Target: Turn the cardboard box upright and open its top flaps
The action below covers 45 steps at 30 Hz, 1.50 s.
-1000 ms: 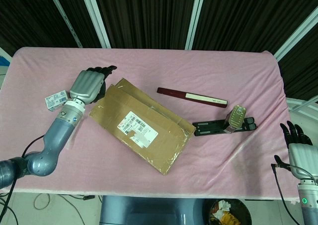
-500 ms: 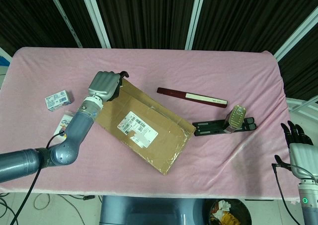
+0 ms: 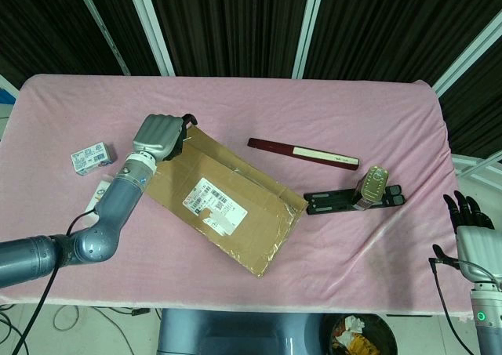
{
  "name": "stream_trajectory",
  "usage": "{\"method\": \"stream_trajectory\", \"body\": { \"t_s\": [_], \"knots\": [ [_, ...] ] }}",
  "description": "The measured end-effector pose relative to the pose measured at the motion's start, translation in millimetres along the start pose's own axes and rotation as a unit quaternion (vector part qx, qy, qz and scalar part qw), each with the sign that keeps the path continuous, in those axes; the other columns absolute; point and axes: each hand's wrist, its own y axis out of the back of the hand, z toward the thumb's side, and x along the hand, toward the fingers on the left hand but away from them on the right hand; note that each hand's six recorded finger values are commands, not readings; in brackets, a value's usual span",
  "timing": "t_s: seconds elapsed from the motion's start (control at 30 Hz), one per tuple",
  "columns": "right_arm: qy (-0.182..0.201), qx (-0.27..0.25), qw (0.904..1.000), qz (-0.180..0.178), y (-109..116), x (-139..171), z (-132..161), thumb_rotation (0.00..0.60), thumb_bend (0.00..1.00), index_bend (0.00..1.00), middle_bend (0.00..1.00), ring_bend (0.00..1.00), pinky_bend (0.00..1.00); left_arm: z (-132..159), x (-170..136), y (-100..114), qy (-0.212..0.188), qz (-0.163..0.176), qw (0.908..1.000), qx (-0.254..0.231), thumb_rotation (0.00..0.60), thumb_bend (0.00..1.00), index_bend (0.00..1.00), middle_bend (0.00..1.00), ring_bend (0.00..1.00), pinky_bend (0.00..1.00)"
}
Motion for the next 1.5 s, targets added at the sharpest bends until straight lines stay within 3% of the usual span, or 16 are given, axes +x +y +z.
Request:
{"method": "stream_trajectory", "body": {
  "t_s": [0.47, 0.83, 1.23, 1.5],
  "knots": [
    [0.002, 0.0, 1.0, 0.0, -1, 0, 2, 0.6, 0.3, 0.0, 0.0, 0.0, 0.23, 10, -49, 30, -0.037, -0.005, 0.9944, -0.099, 0.6, 0.93, 0.26, 0.43, 0.41, 0.47],
    [-0.003, 0.009, 1.0, -0.003, -3, -3, 0, 0.6, 0.3, 0.0, 0.0, 0.0, 0.23, -9, -96, 57, -0.044, 0.004, 0.9919, -0.119, 0.6, 0.92, 0.26, 0.43, 0.41, 0.47],
    [-0.014, 0.009, 0.9998, -0.006, -3, -5, -3, 0.6, 0.3, 0.0, 0.0, 0.0, 0.23, -36, -145, 50, -0.037, -0.06, 0.9888, -0.131, 0.6, 0.92, 0.26, 0.42, 0.41, 0.47],
    [-0.014, 0.01, 0.9998, -0.007, -3, -4, -2, 0.6, 0.3, 0.0, 0.0, 0.0, 0.23, -44, -176, 44, -0.049, -0.075, 0.9871, -0.133, 0.6, 0.91, 0.25, 0.41, 0.41, 0.47]
  ]
}}
